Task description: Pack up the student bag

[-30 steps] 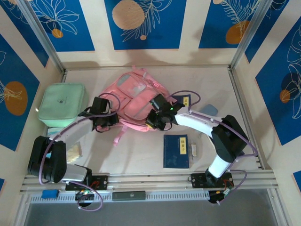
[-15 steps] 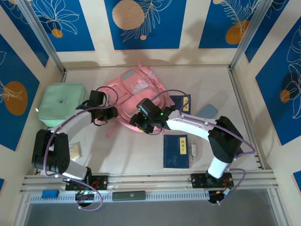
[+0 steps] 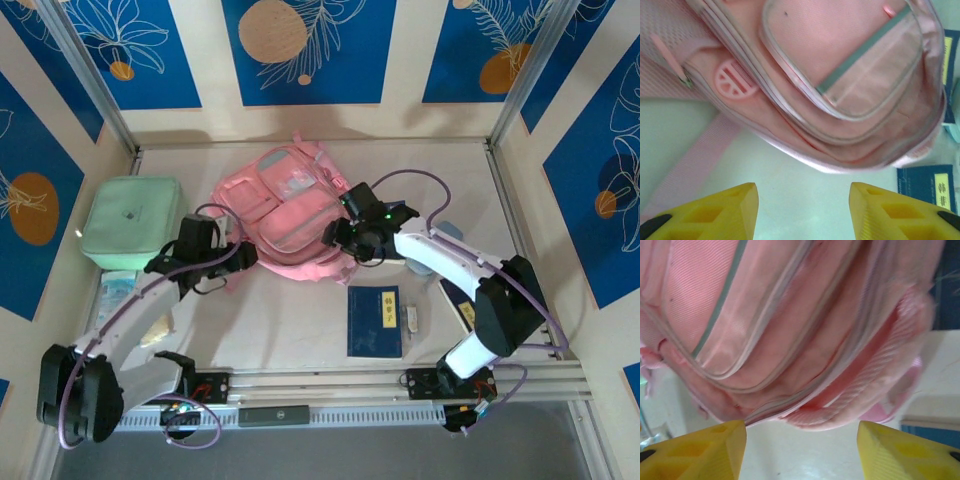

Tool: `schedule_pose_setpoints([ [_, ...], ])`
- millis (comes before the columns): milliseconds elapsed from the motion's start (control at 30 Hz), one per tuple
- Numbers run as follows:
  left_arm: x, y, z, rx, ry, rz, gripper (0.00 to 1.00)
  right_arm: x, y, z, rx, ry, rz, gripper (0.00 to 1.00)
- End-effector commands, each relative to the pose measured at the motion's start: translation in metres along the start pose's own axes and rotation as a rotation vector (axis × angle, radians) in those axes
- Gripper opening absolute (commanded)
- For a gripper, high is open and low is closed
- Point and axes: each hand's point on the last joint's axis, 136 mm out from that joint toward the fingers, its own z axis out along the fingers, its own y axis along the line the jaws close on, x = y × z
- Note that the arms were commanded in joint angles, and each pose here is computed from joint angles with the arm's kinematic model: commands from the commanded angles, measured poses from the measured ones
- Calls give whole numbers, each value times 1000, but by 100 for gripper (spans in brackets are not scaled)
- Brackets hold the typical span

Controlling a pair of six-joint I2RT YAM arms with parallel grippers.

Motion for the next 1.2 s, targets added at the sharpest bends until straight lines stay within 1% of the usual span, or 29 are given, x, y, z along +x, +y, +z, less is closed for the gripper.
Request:
schedule_pose_setpoints([
  [0, 10, -18, -5, 60, -13, -16, 52, -7, -9, 0, 49, 18, -89, 61],
  [100, 20, -26, -6, 65, -10, -1, 52, -21, -10, 6, 34, 17, -95, 61],
  [233, 34, -35, -3, 74, 3, 9, 52, -37, -14, 20, 63, 15, -94, 61],
  [367, 42, -42, -3, 86, 15, 31, 54, -41, -3, 43, 56, 58, -128, 60],
  [400, 43, -36, -4, 55, 20, 37, 55, -39, 0, 48, 59, 69, -136, 60],
  [467, 44, -21, -8, -24, 11, 31, 57, -29, 10, 58, 46, 91, -152, 60],
  [533, 45, -23, -10, 0, 3, 40, 58, -12, 23, 68, 14, 127, -161, 56],
  [600, 45, -21, -16, -19, -3, 45, 59, 7, 35, 75, 0, 152, -167, 52],
  [667, 41, -16, -21, -49, -23, 54, 60, 32, 54, 83, -41, 182, -175, 44],
  [700, 40, -15, -23, -53, -30, 56, 61, 44, 64, 85, -66, 197, -178, 42],
  [767, 39, -16, -24, -51, -34, 60, 61, 67, 83, 88, -100, 217, -183, 42],
  [833, 40, -17, -26, -52, -22, 54, 61, 83, 100, 85, -123, 228, -200, 42],
  [933, 42, -23, -29, -23, -9, 41, 60, 89, 109, 62, -123, 199, -238, 48],
  [967, 44, -24, -29, -13, -2, 37, 60, 88, 106, 53, -115, 185, -244, 51],
  [1067, 52, -32, -32, 41, 19, 19, 59, 84, 80, 28, -65, 155, -255, 58],
  [1167, 62, -42, -31, 101, 37, 2, 59, 81, 37, 4, 17, 154, -244, 60],
])
